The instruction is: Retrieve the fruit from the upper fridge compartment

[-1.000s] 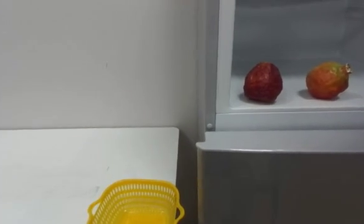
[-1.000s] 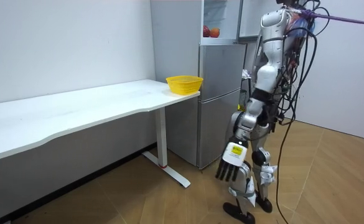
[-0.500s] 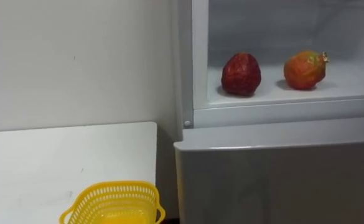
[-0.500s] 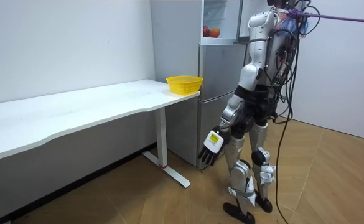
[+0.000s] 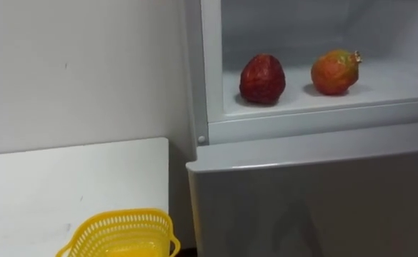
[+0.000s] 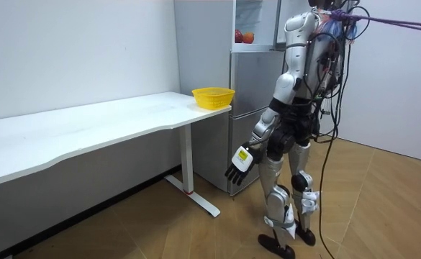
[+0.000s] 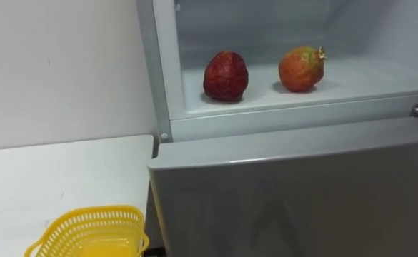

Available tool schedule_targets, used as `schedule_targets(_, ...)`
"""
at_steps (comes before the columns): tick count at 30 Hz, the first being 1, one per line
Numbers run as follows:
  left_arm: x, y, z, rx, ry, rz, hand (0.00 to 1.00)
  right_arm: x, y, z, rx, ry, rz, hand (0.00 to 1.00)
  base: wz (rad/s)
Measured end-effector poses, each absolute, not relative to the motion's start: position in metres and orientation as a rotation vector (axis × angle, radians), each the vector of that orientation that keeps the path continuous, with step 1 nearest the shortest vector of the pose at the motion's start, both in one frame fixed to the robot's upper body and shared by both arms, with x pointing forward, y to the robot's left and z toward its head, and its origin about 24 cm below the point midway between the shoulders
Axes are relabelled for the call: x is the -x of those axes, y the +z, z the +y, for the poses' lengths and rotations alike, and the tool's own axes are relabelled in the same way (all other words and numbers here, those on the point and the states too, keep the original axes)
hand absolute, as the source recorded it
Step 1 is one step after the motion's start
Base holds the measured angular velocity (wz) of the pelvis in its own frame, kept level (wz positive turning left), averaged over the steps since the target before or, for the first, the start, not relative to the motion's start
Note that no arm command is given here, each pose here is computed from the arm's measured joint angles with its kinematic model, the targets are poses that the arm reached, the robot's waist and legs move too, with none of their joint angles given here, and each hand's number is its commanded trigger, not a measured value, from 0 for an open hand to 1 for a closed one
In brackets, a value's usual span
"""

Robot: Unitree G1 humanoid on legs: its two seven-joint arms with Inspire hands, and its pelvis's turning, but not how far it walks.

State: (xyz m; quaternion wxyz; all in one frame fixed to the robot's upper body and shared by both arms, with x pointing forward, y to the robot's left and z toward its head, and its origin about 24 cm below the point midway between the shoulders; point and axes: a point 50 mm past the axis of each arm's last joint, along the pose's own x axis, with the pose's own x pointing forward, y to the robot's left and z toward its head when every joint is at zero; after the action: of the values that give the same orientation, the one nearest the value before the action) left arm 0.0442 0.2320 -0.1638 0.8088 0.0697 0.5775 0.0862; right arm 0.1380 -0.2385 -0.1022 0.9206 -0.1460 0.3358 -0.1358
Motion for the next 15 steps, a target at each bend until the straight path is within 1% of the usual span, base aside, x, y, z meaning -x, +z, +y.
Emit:
schedule_targets(3,-0.046,-0.164,0.230,-0.154,0.173,1.228,0.00,-0.148,-0.085,-0.234,0.314,-0.287,0.582,0.00,-0.06)
schedule_targets(9,-0.042,-0.163,0.228,-0.157,0.169,1.206,0.00,-0.172,-0.023,-0.226,0.314,-0.348,0.268,0.00,-0.09)
schedule_targets(11,-0.044,-0.163,0.228,-0.166,0.150,1.203,0.00,-0.182,0.004,-0.222,0.304,-0.360,0.135,0.00,-0.02)
schedule_targets(14,-0.046,-0.163,0.227,-0.177,0.126,1.194,0.00,-0.194,0.033,-0.216,0.303,-0.373,-0.013,0.00,-0.03)
schedule_targets(15,-0.046,-0.163,0.227,-0.179,0.123,1.192,0.00,-0.194,0.034,-0.216,0.311,-0.378,-0.022,0.00,-0.07)
